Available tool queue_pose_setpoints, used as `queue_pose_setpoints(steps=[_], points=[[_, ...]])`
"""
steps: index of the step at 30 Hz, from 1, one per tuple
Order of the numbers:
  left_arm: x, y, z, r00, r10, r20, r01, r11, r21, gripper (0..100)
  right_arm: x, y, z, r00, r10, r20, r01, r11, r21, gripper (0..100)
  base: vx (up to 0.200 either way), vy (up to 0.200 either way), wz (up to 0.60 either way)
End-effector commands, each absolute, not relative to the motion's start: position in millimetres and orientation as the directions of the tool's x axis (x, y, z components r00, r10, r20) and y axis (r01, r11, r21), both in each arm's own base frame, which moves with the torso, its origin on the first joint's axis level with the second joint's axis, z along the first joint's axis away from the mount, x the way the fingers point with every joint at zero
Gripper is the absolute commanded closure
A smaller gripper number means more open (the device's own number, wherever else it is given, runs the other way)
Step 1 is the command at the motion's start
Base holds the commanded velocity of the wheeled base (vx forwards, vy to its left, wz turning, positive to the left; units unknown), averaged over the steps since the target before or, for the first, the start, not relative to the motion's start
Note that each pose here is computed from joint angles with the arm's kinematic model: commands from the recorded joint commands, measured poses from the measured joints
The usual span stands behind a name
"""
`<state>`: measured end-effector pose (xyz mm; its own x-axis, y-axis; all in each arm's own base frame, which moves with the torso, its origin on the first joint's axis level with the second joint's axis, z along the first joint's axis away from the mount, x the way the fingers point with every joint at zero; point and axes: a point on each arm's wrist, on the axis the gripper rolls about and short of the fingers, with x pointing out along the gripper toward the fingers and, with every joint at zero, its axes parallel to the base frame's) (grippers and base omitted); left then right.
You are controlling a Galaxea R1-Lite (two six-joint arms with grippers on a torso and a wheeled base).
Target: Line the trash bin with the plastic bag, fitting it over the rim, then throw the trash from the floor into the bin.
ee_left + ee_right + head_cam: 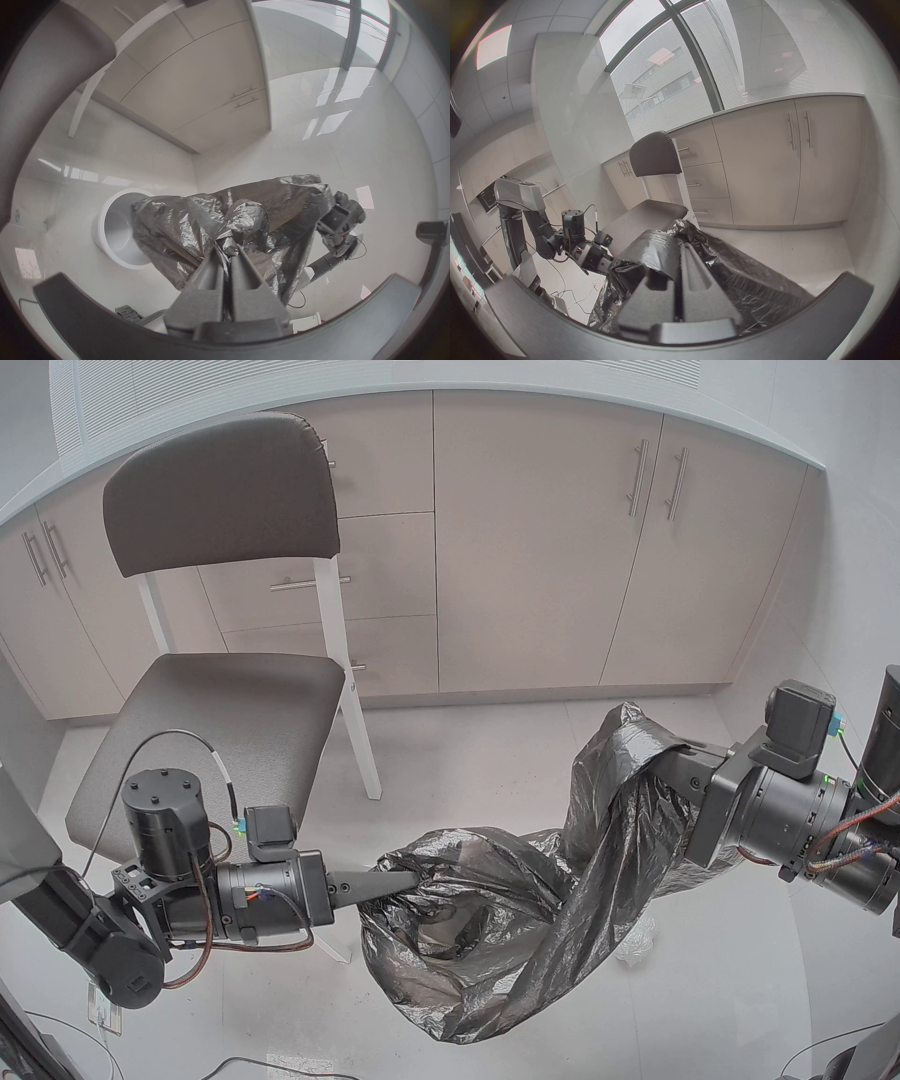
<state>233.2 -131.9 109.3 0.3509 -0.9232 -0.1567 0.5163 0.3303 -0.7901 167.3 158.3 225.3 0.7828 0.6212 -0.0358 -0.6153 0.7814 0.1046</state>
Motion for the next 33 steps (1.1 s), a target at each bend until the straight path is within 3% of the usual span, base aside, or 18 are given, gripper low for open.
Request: queue_pose_setpoints(steps=[1,11,16,33], points=[[244,-138,82,0.333,-0.916,-0.223,0.450,0.363,-0.816,100,170,159,226,0.788,0.615,-0.041,-0.609,0.787,0.103,100,0.000,0.000,0.00],[253,-140,64,0.342,-0.913,-0.223,0.445,0.366,-0.817,100,184,164,209,0.766,0.634,-0.103,-0.626,0.773,0.107,100,0.000,0.000,0.00],[259,-141,48,0.349,-0.905,-0.242,0.424,0.383,-0.820,100,202,181,181,0.747,0.638,-0.186,-0.622,0.770,0.144,100,0.000,0.000,0.00],[283,-115,-1,0.440,-0.856,-0.270,0.406,0.458,-0.791,100,259,210,93,0.775,0.602,-0.191,-0.581,0.798,0.159,100,0.000,0.000,0.00]])
